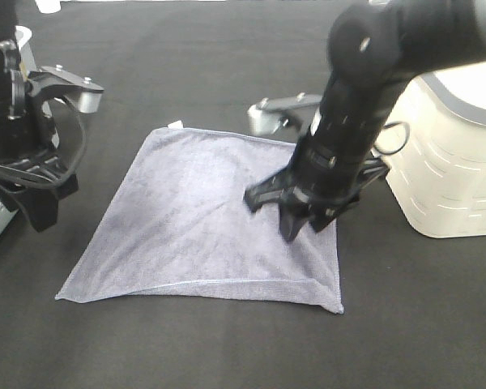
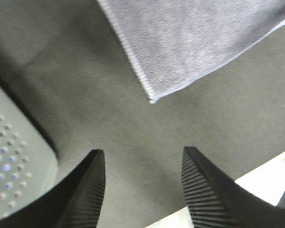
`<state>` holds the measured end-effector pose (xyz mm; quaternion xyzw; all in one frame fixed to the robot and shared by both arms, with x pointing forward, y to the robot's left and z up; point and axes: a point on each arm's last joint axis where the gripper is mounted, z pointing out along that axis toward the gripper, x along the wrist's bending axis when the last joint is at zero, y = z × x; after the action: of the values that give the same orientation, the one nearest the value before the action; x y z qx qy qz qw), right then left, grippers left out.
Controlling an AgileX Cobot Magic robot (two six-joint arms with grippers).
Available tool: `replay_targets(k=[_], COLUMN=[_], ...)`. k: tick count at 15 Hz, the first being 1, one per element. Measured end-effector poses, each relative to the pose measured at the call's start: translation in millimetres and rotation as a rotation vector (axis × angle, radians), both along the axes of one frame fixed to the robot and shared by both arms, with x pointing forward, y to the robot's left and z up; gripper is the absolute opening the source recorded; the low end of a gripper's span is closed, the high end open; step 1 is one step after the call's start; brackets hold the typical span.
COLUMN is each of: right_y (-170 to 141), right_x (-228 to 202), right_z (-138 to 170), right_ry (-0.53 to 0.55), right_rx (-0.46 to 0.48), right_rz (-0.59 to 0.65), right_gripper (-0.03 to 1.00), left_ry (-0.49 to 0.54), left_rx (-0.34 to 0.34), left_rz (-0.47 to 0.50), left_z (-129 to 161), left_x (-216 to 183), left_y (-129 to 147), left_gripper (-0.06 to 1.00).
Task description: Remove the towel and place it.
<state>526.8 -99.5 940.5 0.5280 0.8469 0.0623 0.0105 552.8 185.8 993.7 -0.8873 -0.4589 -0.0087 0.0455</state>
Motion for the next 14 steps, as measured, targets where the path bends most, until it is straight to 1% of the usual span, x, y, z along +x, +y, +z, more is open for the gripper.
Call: replay_targets(k=[2, 4, 7, 9, 11, 14], right_y=[0.5, -4.0, -1.3, -2.0, -5.1, -12.7], right_x=[-13.5, -17.3, -11.6, -12.6, -16.8, -27.5], right_z=[-18.4, -33.3, -34.6, -34.8, -37.0, -49.1], right_ry=[-0.001, -0.01, -0.088, -0.078, -0.042, -0.015], right_rx=[-0.024, -0.038, 0.003, -0.005, -0.03, -0.048], right_rz=[0.03, 0.036, 0.024, 0.024, 0.023, 0.024], right_gripper=[0.42, 0.42, 0.41, 0.41, 0.41, 0.41], left_ry=[-0.009, -0.01, -0.012, -0.012, -0.012, -0.01], left_rx=[0.002, 0.002, 0.001, 0.001, 0.001, -0.004], left_rz=[0.003, 0.009, 0.021, 0.021, 0.021, 0.023], left_z=[2.4, 2.7, 3.0, 3.0, 3.0, 3.0], left_x=[-0.5, -0.6, -0.6, -0.6, -0.6, -0.8], left_y=[0.6, 0.7, 0.7, 0.7, 0.7, 0.2], left_gripper=[0.47, 0.47, 0.47, 0.47, 0.47, 0.47])
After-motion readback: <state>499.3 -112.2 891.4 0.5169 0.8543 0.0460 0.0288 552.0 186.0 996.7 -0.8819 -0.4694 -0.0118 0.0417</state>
